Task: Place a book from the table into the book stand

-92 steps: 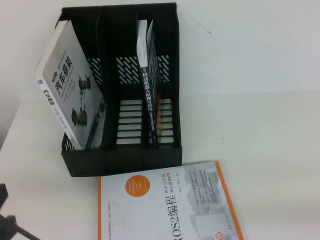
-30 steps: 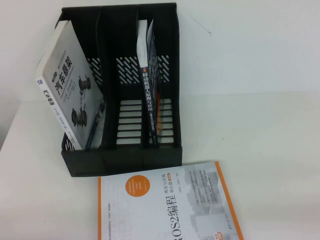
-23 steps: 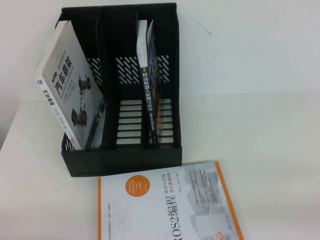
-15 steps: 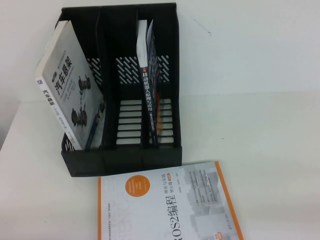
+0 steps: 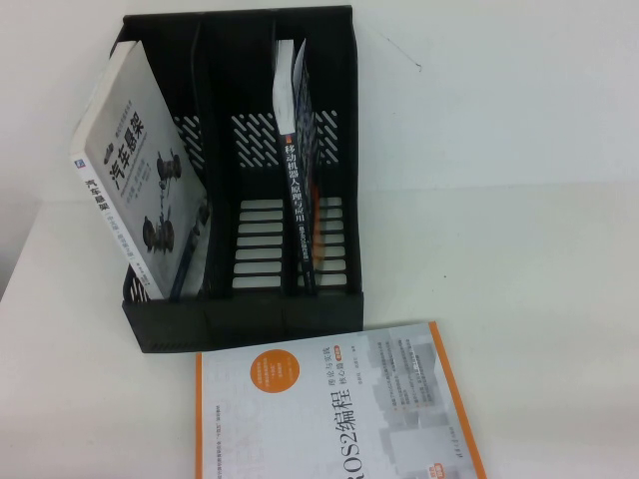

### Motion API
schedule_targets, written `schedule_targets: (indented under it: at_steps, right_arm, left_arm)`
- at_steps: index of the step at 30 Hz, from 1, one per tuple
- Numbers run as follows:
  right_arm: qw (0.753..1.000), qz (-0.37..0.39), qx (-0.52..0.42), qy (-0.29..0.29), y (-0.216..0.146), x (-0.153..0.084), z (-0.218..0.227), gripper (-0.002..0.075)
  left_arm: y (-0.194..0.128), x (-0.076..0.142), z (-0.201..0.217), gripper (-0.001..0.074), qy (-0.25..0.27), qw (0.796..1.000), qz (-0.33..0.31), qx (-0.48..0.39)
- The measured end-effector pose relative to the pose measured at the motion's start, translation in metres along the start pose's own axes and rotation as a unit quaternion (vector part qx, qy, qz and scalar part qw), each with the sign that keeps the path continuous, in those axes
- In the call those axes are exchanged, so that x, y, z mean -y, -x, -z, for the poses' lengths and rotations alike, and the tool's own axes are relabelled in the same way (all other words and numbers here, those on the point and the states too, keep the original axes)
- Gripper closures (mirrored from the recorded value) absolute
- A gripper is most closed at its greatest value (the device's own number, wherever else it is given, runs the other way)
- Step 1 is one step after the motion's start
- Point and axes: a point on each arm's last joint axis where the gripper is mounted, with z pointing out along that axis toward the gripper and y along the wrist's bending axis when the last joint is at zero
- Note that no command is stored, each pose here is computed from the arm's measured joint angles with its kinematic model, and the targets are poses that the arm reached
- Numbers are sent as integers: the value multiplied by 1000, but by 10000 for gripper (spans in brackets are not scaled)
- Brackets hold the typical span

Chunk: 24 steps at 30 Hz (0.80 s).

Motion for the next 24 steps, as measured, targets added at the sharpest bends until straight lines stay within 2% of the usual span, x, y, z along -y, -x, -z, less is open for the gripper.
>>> schedule_targets:
  at_steps: [10, 18, 24]
  right_arm:
    - [1000, -2, 3, -4, 1, 1, 0, 727]
    - [991, -31, 99, -83, 3, 17, 11, 727]
    - [975, -36, 180, -122, -13, 23, 4, 727]
  left_arm:
    - [0, 0, 0, 737, 0, 1000, 0, 0]
    - [0, 0, 0, 737, 0, 1000, -1, 0]
    - [0, 0, 0, 737, -1, 1000, 1, 0]
